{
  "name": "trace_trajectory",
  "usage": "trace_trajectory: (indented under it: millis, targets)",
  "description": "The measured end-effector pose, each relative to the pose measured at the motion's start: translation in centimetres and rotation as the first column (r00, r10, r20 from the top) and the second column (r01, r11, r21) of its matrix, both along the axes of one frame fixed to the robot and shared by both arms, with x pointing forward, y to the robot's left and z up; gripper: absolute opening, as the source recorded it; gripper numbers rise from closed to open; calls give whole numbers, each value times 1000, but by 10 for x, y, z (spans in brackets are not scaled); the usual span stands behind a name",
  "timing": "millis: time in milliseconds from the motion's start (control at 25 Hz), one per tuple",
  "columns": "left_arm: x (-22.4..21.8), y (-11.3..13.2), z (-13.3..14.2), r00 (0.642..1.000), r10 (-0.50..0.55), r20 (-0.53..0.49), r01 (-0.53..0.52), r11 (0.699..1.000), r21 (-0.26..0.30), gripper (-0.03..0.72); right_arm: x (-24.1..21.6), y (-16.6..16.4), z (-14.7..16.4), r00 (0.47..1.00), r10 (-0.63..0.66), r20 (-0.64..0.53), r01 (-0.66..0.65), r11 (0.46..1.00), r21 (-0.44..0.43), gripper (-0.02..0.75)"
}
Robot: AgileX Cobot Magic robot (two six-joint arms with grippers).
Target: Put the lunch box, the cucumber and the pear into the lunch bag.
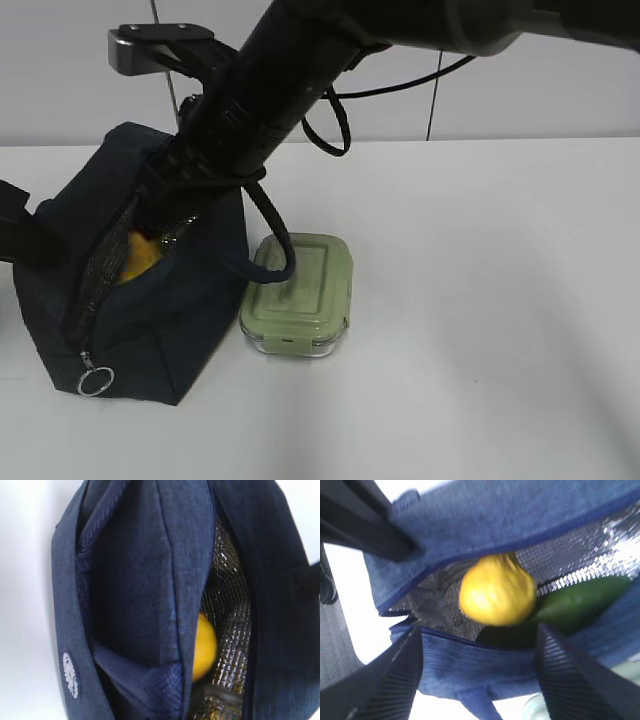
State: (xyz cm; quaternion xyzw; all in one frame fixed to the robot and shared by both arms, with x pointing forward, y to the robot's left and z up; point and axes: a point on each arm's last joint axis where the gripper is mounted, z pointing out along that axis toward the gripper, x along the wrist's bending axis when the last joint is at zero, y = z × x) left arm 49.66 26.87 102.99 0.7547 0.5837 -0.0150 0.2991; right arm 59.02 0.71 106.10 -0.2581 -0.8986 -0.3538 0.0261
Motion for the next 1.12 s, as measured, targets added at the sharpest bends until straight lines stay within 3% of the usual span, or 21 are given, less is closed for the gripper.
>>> trace_trajectory:
  millis: [160, 400, 560, 640, 760, 880, 1120]
  targets:
    - [0, 0, 0, 1000, -2, -2, 2, 1000, 1, 1, 1, -12, 24, 996, -62, 64, 64, 998, -22, 514]
    - [0, 0, 0, 1000, -3, -4, 3, 1000, 0, 1, 17, -72, 39, 941, -336, 40, 338, 939, -70, 474]
    - [0, 0, 0, 1000, -3, -4, 3, 1000, 0, 1, 13, -122, 4, 880, -471, -68, 465, 881, -86, 434]
    - [0, 0, 0, 1000, -3, -4, 3, 1000, 0, 1, 1, -146, -18, 842, -516, -153, 515, 856, -52, 433]
    - [0, 0, 0, 1000, -3, -3, 3, 1000, 1, 1, -16, -169, -45, 784, -528, -326, 577, 814, 68, 440]
    - [0, 0, 0, 1000, -2, -3, 2, 1000, 1, 1, -21, -185, -71, 724, -528, -444, 641, 753, 148, 479]
    - [0, 0, 0, 1000, 2, 1, -2, 1000, -3, 1, -13, -188, -101, 686, -511, -518, 678, 707, 201, 605]
